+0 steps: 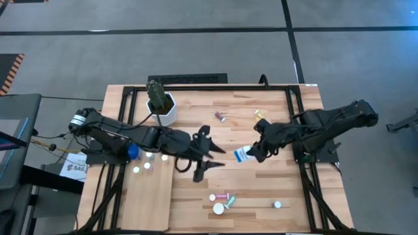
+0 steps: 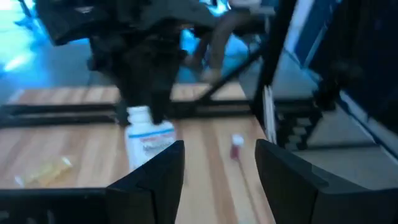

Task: Pick and place medicine bottles onto shelf by color
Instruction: Put the white pill bottle on the shelf

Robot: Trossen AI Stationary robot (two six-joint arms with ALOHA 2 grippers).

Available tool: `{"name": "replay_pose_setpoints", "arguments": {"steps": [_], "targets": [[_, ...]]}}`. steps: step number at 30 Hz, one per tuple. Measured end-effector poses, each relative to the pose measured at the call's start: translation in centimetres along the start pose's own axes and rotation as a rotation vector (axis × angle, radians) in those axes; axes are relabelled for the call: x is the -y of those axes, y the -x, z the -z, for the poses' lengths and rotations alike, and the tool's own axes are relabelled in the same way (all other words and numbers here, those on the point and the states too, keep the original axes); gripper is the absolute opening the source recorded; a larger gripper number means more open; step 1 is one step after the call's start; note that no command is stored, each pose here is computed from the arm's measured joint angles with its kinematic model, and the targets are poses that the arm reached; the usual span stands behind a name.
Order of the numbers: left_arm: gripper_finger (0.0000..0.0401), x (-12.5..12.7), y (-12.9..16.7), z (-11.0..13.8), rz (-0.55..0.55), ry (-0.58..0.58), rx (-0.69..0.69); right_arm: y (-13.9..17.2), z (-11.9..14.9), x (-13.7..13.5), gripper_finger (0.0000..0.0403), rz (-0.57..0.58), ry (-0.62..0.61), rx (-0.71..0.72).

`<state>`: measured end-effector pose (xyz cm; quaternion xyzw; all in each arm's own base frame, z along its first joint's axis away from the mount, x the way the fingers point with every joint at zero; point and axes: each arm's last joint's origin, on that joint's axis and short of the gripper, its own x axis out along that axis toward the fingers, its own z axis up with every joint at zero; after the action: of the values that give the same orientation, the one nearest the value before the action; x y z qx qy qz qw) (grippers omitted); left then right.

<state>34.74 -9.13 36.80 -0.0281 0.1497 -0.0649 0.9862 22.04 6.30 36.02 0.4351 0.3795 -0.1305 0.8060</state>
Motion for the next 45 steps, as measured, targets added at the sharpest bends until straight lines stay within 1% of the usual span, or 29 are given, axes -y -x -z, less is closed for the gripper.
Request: {"name": "replay_pose_setpoints", "arguments": {"steps": [5,9,15,17,19,21,23,26,27,30,33,35,37,39,41,45], "targets": [[0.0203,-1.6,-0.2,0.0,-0.112,0.095,0.03,1.8,-1.1,-1.1,0.0197,-0.064,0.071,0.037],[0.0232,-2.5,-0.3,-0.1,-0.169,0.097,0.039,2.7,-1.8,-1.5,0.0197,-0.101,0.12,0.042],[0.0278,-3.6,-1.0,0.2,-0.189,0.106,0.032,3.1,-2.7,-1.4,0.019,-0.13,0.212,0.03],[0.0285,-4.0,-1.8,0.3,-0.167,0.105,0.047,3.1,-3.1,-1.2,0.0191,-0.135,0.236,0.035],[0.0288,-4.3,-2.3,0.9,-0.136,0.114,0.007,3.1,-3.4,-1.1,0.0193,-0.139,0.253,0.027],[0.0288,-4.6,-3.2,1.2,-0.112,0.108,0.004,2.9,-3.7,-1.0,0.0194,-0.141,0.272,0.022],[0.0287,-4.8,-3.2,1.5,-0.13,0.099,-0.015,2.7,-3.9,-0.9,0.0195,-0.144,0.289,0.008],[0.0286,-5.5,-3.4,1.1,-0.15,0.107,0.023,2.3,-4.2,-0.8,0.0195,-0.147,0.323,-0.013],[0.0286,-5.8,-3.4,1.3,-0.155,0.114,0.011,1.8,-4.3,-0.8,0.0195,-0.146,0.337,-0.023],[0.0286,-6.4,-4.0,1.4,-0.107,0.135,0.022,0.9,-4.7,-0.8,0.0195,-0.126,0.378,-0.041],[0.0286,-6.8,-4.5,1.9,-0.048,0.17,-0.01,0.1,-5.2,-1.1,0.0195,-0.152,0.424,-0.043],[0.0286,-6.9,-5.1,2.4,-0.03,0.185,-0.027,-0.5,-5.4,-1.3,0.0195,-0.134,0.459,-0.071],[0.0286,-6.9,-5.3,2.9,-0.002,0.203,-0.063,-0.8,-5.8,-1.9,0.0195,-0.137,0.5,-0.07],[0.0286,-6.9,-5.9,2.9,0.026,0.204,-0.049,-0.8,-6.2,-2.4,0.0195,-0.136,0.541,-0.071],[0.0286,-6.9,-6.0,3.4,0.026,0.215,-0.079,-0.9,-6.6,-3.0,0.0195,-0.132,0.579,-0.075],[0.0286,-7.0,-6.2,3.5,0.019,0.223,-0.079,-1.1,-7.0,-3.7,0.0195,-0.1,0.628,-0.113]]}}
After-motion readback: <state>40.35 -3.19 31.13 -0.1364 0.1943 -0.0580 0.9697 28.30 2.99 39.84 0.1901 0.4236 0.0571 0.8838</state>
